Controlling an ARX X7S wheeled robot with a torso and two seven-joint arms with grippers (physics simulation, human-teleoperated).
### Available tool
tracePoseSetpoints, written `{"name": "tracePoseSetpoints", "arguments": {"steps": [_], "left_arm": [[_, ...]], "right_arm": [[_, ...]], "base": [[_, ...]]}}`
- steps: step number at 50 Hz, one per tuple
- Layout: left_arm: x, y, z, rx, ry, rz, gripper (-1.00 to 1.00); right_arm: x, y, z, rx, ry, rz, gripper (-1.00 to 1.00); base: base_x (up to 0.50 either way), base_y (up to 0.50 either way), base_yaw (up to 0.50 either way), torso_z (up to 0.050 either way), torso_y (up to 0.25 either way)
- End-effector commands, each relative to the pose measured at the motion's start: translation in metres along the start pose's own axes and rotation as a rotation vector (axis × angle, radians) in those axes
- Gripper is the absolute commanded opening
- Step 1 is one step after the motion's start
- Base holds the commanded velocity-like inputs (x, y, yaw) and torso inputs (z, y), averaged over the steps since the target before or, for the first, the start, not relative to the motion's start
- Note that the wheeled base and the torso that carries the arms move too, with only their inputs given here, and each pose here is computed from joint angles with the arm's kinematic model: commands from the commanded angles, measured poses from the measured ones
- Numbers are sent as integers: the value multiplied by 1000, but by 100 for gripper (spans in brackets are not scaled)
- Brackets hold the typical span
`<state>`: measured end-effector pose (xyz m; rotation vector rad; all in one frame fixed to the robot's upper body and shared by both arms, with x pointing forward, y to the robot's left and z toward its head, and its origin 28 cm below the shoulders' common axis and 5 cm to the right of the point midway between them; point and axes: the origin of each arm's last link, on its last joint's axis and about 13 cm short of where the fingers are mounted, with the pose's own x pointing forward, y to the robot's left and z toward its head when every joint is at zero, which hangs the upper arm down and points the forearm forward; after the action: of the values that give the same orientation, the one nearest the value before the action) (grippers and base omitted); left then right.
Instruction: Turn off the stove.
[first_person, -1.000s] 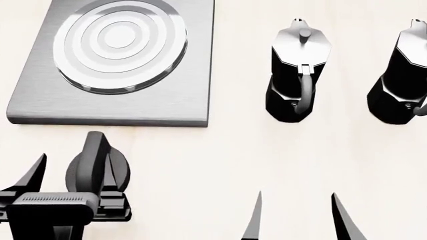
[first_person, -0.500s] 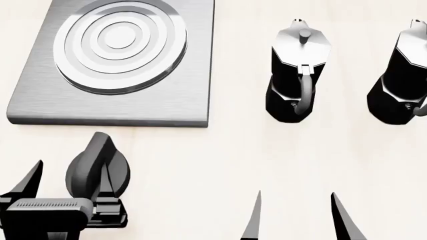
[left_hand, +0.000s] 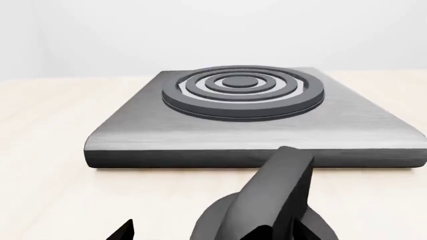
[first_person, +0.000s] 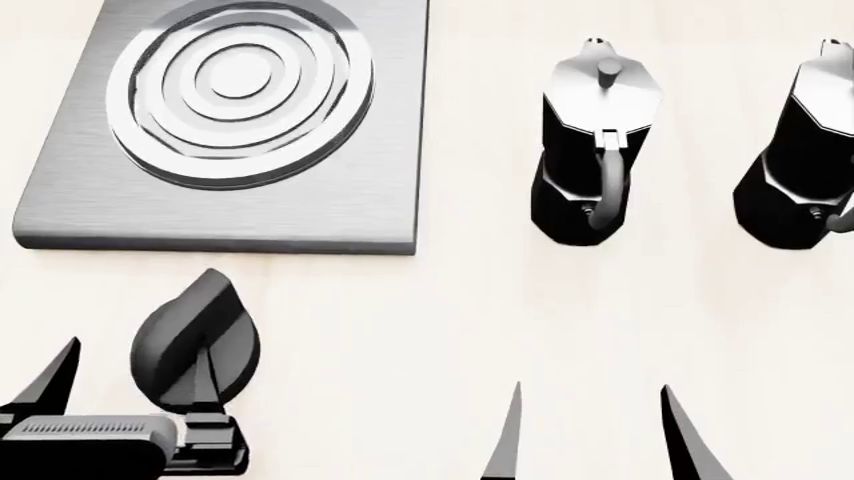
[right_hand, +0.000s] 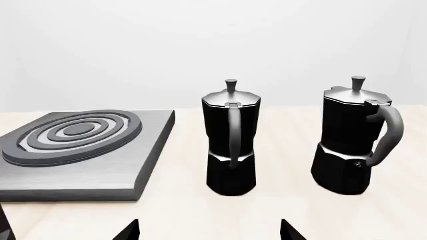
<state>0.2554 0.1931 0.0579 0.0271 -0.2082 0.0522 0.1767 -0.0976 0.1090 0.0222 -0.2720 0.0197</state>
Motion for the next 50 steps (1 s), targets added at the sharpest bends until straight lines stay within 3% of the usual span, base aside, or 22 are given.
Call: {"name": "tracePoseSetpoints", "arguments": {"steps": [1, 50], "left_arm": [[-11, 6, -13, -5, 83, 35, 100], [-18, 15, -6, -35, 97, 82, 100]], "right_arm": [[0, 0, 0, -1, -1, 0, 100], [0, 1, -2, -1, 5, 5, 100]], "base": [[0, 0, 0, 0, 0], [0, 0, 0, -1, -2]]}}
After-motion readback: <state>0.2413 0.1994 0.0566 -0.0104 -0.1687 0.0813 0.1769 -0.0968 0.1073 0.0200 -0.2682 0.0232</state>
